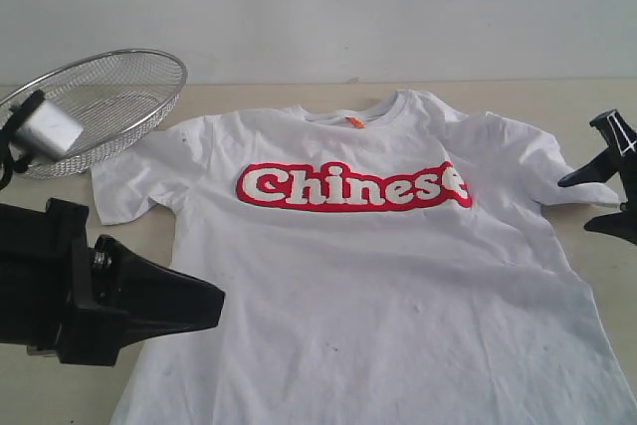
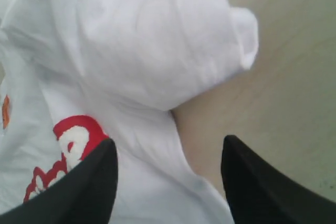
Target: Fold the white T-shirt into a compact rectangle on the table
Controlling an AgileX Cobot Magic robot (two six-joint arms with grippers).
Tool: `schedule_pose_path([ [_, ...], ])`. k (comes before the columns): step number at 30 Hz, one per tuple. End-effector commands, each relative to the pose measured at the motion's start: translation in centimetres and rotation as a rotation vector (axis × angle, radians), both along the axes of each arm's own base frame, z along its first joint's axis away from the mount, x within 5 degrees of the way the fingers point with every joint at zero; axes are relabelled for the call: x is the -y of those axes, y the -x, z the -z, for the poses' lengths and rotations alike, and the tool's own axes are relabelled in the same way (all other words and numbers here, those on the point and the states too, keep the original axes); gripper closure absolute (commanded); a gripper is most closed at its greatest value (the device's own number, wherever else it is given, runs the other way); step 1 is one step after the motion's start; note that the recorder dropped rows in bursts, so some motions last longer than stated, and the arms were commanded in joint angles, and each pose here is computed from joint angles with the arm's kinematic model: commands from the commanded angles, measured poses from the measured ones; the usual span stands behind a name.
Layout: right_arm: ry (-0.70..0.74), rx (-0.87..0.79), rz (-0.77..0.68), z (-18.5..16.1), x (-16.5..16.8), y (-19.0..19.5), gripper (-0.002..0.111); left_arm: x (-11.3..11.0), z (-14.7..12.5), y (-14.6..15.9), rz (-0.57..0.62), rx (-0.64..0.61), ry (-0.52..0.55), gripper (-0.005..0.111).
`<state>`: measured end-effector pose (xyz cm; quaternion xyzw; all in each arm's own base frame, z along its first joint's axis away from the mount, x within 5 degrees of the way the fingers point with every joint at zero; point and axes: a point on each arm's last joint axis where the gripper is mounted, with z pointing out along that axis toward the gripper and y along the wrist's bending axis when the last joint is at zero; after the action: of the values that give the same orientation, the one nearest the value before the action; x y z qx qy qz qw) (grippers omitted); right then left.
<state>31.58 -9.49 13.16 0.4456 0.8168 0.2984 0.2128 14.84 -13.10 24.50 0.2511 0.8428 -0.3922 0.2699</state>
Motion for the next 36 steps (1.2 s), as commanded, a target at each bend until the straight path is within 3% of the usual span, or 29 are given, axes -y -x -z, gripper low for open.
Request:
schedule_pose_path([
  [1, 0.001, 0.028, 0.057, 0.5, 0.6, -0.5, 0.055, 0.0, -0.1, 0.1, -0.001, 0.014, 0.007, 0.102],
  [9, 0.033, 0.038, 0.178, 2.4, 1.8, -1.2, 0.055, 0.0, -0.1, 0.1, -0.001, 0.014, 0.007, 0.102],
  [13, -0.008, 0.071, 0.142, 3.3, 2.1, -3.0, 0.056, 0.0, -0.1, 0.1, 0.001, 0.014, 0.008, 0.102],
  [16, 0.047, 0.068, 0.169, 3.2, 2.9, -3.7, 0.057, 0.0, -0.1, 0.1, 0.003, 0.012, 0.008, 0.102],
  [22, 0.097, 0.088, 0.143, 2.8, 3.2, -4.0, 0.109, 0.0, -0.1, 0.1, 0.003, 0.012, 0.008, 0.102],
  [36, 0.092, 0.222, 0.015, 0.8, 2.6, -5.1, 0.108, 0.0, -0.1, 0.1, 0.005, 0.011, 0.009, 0.102],
])
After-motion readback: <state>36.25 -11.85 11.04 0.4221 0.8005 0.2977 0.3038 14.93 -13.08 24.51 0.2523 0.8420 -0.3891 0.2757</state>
